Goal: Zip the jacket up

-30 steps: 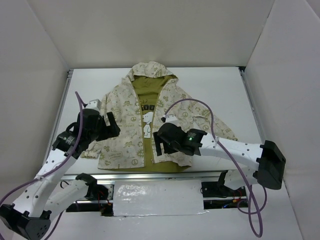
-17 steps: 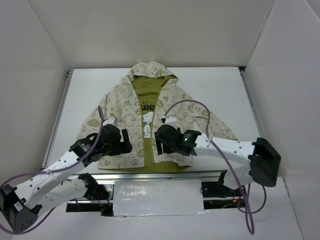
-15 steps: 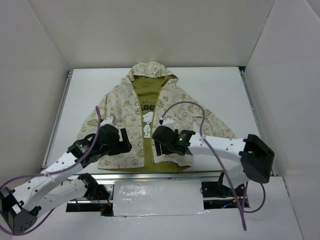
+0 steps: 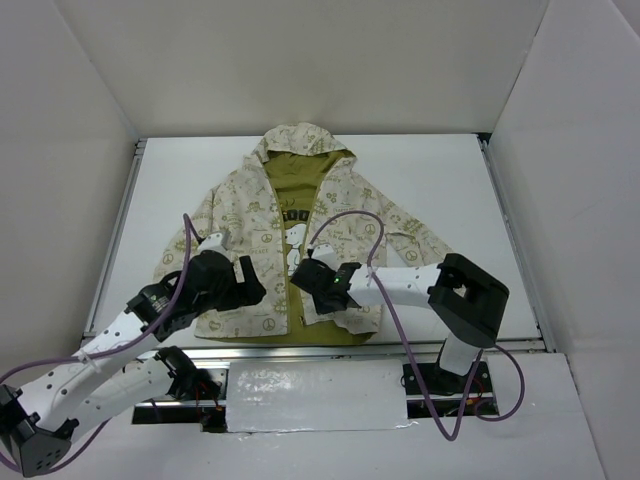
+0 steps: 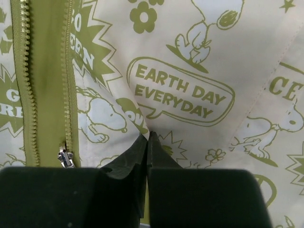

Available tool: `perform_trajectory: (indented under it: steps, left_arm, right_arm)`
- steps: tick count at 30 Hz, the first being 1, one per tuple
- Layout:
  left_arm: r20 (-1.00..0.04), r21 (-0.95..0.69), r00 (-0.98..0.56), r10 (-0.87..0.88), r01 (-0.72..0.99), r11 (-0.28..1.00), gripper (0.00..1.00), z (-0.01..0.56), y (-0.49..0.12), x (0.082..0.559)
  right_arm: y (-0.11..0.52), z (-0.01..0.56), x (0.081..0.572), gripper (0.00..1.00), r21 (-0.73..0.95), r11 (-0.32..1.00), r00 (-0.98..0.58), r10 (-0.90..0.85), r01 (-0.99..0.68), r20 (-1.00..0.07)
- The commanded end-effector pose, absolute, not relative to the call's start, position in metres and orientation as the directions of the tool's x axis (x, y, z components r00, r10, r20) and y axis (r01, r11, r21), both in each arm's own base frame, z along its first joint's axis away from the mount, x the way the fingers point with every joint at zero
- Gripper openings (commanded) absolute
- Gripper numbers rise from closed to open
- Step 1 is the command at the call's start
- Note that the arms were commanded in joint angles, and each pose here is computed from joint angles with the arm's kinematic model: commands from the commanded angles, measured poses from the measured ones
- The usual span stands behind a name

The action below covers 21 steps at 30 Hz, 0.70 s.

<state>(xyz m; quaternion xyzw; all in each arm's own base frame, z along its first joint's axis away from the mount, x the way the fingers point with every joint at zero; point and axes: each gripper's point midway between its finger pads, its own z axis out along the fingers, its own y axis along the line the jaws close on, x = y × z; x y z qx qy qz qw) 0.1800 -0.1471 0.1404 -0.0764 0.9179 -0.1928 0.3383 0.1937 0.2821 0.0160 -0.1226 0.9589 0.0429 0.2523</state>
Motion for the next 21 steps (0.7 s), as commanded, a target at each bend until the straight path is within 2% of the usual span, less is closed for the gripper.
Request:
perform_trajectory:
  steps: [1,6,12,21]
  left_arm:
    - [-0.6,-0.421,-0.761,-0.247,0.038,0.906,0.94,0.141,-0.156,0.182]
    - [-0.604,-0.508,-0.765,-0.225,0.151,0.848,0.94,0.15,-0.185,0.185]
    - [-0.635,-0.666,-0.724,-0.271,0.335,0.666,0.9,0.181,-0.234,0.193]
    - [-0.7,-0.655,-0.666,-0.259,0.453,0.605,0.79,0.183,-0.264,0.218]
  right_arm:
    - [0.293,0.039,0.206,0.0,0.068,0.972,-0.812,-0.148,-0.225,-0.564]
    - [0.296,0.08,0.205,0.0,0.184,0.953,-0.773,-0.072,-0.239,-0.63]
    - [0.301,0.123,0.192,0.0,0.363,0.881,-0.741,0.022,-0.303,-0.671]
    - [0.294,0.136,0.179,0.0,0.43,0.844,-0.75,0.051,-0.32,-0.659]
